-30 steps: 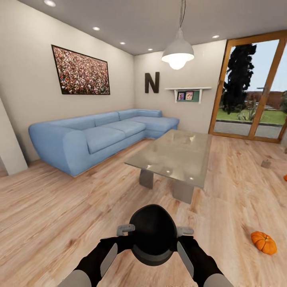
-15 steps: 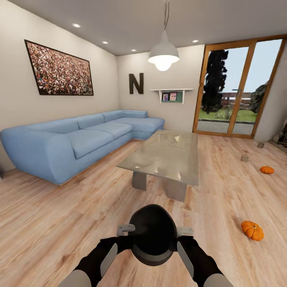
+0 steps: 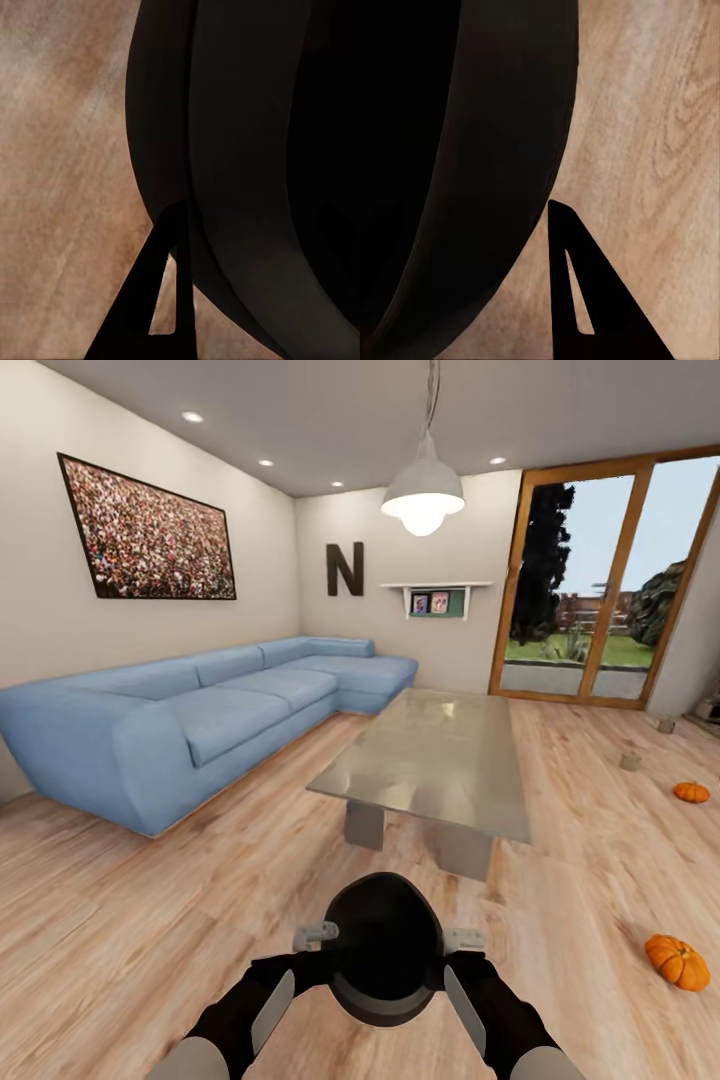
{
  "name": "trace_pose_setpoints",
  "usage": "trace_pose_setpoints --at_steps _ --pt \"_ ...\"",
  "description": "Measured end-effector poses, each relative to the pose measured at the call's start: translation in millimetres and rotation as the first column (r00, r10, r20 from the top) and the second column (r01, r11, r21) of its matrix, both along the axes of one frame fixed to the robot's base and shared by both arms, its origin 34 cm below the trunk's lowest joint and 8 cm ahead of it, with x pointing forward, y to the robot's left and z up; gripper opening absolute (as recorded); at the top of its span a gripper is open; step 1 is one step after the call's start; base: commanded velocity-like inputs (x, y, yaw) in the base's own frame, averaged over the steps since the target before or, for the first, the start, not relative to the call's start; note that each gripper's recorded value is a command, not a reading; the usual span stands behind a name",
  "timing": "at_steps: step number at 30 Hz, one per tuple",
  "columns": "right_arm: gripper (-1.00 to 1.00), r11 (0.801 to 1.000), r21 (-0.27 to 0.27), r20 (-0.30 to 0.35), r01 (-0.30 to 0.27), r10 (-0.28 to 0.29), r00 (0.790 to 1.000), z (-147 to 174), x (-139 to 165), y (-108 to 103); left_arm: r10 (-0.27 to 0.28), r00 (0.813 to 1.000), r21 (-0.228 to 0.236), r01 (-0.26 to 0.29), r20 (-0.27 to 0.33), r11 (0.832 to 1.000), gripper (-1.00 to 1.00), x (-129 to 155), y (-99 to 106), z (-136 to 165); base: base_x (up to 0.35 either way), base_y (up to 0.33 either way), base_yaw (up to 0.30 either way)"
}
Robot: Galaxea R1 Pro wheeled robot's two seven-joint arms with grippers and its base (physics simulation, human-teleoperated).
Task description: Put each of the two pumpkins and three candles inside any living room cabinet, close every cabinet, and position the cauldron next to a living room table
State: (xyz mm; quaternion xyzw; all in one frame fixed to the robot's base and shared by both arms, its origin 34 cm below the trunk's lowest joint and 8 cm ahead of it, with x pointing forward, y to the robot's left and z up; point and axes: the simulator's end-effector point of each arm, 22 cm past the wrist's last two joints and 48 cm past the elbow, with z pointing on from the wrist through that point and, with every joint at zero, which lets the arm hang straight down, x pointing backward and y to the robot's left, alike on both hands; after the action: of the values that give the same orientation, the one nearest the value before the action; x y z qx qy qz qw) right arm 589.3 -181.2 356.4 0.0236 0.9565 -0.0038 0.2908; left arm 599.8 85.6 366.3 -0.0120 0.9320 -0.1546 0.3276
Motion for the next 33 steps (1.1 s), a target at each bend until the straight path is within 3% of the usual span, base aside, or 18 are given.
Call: trace_pose_setpoints --at_steps 7,17,28,33 --pt "-1.00 1.000 0.000 0.005 0.000 0.000 1.000 2.2 0.8 -0.1 -0.001 1.000 0.000 0.001 0.005 1.000 -1.00 1.0 -0.2 2.5 0.168 0.203 -0.232" --pt "-1.00 1.000 0.001 0.012 0.001 -0.001 1.000 6.0 1.9 -0.1 -0.001 1.000 0.001 0.001 0.012 1.000 -1.00 2.0 -0.2 6.4 0.047 0.024 -0.262" --pt "-1.00 1.000 0.002 0.014 0.002 -0.002 1.000 7.2 2.2 0.1 -0.002 1.000 0.002 0.002 0.014 1.000 -1.00 2.3 0.0 7.9 0.293 0.000 -0.044" --pt "-1.00 1.000 0.001 0.019 0.001 -0.001 1.000 9.1 3.0 -0.1 -0.001 1.000 0.001 0.001 0.019 1.000 -1.00 3.0 -0.2 9.5 0.074 0.000 -0.206"
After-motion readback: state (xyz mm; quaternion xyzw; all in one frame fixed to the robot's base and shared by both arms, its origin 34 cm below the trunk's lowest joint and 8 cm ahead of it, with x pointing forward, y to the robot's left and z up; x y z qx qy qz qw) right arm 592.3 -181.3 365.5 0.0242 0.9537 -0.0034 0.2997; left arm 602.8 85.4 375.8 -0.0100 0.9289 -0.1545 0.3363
